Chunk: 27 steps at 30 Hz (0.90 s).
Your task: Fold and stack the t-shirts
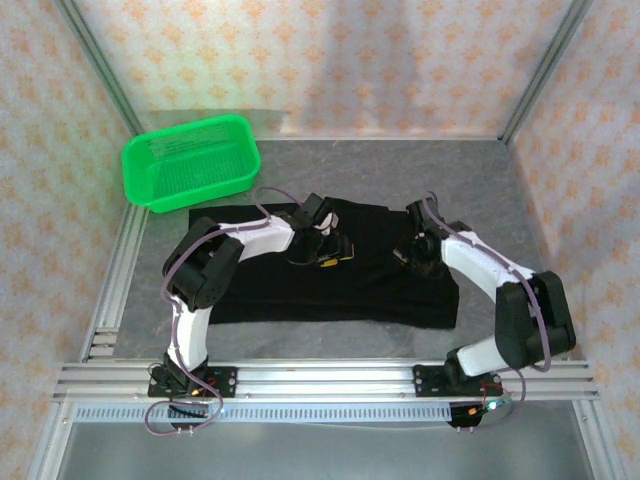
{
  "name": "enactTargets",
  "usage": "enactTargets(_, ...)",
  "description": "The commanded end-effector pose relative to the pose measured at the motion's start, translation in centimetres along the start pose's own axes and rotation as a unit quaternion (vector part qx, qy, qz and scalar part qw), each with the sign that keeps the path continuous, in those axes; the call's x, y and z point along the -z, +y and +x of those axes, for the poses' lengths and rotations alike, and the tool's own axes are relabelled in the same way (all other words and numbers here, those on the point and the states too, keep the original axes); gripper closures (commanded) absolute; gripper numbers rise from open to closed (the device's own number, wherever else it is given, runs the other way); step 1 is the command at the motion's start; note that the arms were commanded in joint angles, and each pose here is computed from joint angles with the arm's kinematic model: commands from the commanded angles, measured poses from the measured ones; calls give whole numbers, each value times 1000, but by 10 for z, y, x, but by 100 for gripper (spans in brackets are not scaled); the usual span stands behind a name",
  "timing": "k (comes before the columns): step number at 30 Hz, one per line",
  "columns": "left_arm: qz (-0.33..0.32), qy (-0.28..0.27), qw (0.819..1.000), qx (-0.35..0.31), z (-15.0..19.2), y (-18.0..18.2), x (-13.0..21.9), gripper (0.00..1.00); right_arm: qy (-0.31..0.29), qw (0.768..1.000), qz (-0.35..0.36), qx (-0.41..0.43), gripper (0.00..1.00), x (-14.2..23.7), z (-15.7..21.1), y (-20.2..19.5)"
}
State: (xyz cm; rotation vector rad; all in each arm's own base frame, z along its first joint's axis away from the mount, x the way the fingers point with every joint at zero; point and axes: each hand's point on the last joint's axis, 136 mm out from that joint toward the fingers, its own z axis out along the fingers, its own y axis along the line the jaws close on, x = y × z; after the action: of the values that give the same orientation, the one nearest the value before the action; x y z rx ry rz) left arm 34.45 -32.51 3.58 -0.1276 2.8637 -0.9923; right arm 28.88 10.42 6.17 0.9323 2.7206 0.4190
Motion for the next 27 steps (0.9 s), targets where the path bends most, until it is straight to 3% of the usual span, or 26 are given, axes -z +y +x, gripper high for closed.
enactTargets(1, 13, -6, 1000, 1, -5, -2, 1, 50, -26, 999, 9, -27, 100, 5, -1, -12)
enactTargets(8, 22, 7, 1000, 9, 2, -2, -5, 50, -28, 996, 20, -84, 100, -4, 23, -53)
enactTargets(17, 50, 9, 998, -42, 20, -73, 6, 50, -34, 990, 44, -133, 100, -16, 46, -99)
enactTargets(21, 56, 24, 996, -69, 36, -99, 6, 50, -30, 987, 51, -151, 85, -15, 55, -112)
enactTargets(25, 51, 41, 994, -86, 51, -105, 0, 50, -61, 987, 50, -139, 67, 15, 50, -116)
enactTargets(27, 45, 46, 993, -97, 55, -105, -1, 50, -79, 986, 36, -139, 63, 32, 47, -116)
